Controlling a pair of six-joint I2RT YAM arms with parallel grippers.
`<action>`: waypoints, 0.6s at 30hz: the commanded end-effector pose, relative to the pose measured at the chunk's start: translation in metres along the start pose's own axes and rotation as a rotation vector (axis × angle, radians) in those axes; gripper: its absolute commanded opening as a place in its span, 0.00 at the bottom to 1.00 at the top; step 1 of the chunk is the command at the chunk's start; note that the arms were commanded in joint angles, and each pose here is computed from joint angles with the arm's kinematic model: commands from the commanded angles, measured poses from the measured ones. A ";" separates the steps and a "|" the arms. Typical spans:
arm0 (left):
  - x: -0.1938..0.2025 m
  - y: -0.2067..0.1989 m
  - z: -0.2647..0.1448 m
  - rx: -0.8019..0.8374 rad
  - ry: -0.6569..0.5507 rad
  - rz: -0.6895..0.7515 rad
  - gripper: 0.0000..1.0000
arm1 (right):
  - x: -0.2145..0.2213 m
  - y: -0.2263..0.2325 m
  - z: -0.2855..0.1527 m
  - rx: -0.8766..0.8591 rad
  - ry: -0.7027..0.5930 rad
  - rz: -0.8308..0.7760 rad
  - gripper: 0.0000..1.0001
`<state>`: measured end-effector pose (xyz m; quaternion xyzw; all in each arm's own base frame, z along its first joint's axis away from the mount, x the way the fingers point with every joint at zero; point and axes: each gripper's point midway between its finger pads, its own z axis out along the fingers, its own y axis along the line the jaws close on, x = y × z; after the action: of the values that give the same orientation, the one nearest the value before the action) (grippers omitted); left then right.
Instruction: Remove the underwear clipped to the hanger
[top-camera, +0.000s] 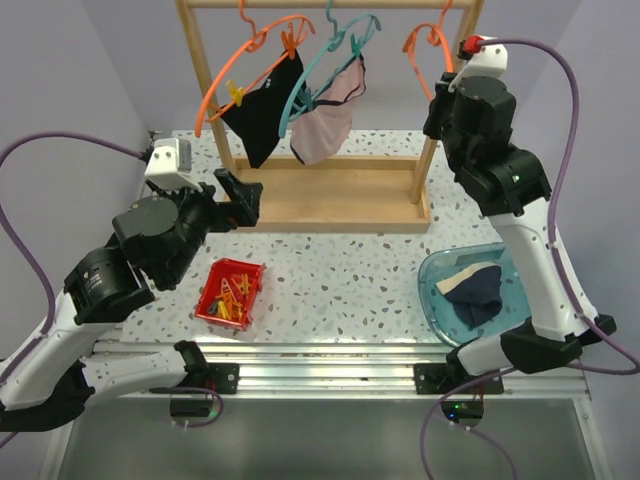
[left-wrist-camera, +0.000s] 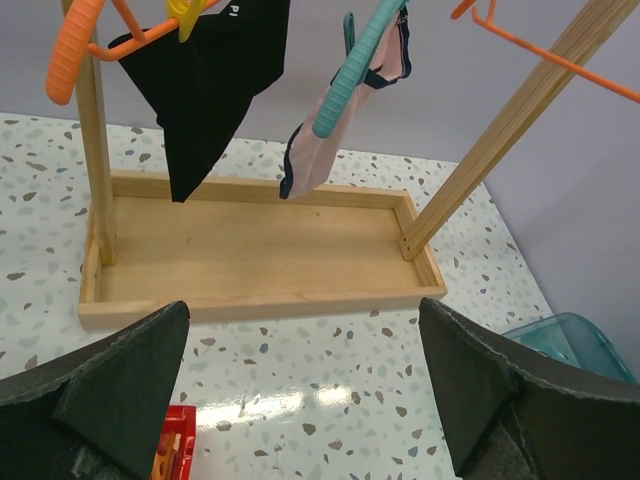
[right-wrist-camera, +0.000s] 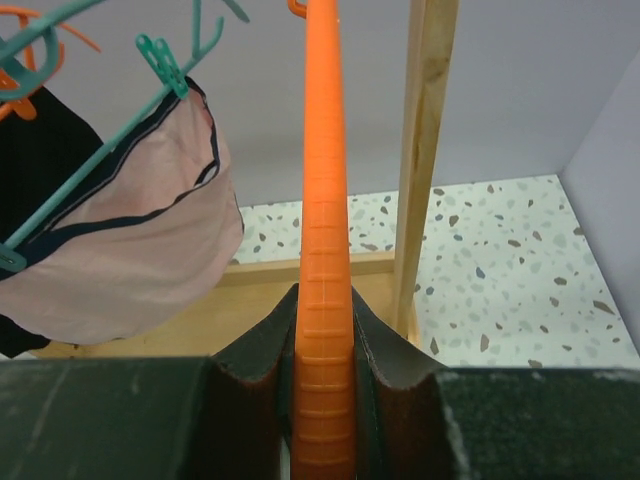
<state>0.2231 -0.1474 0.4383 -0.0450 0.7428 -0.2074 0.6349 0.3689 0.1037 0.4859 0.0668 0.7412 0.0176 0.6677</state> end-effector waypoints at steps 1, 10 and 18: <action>0.001 0.003 -0.001 -0.010 -0.003 -0.025 1.00 | 0.005 0.001 0.001 -0.020 0.061 0.038 0.00; -0.003 0.003 -0.001 -0.010 -0.012 -0.006 1.00 | 0.028 -0.006 -0.001 -0.033 0.161 0.060 0.00; -0.033 -0.014 0.013 -0.001 -0.093 0.076 1.00 | 0.051 -0.014 -0.052 -0.124 0.256 0.061 0.98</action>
<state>0.2302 -0.1523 0.4381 -0.0237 0.7456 -0.1822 0.6406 0.3414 0.1005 0.4436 0.0597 0.8051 0.0644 0.5865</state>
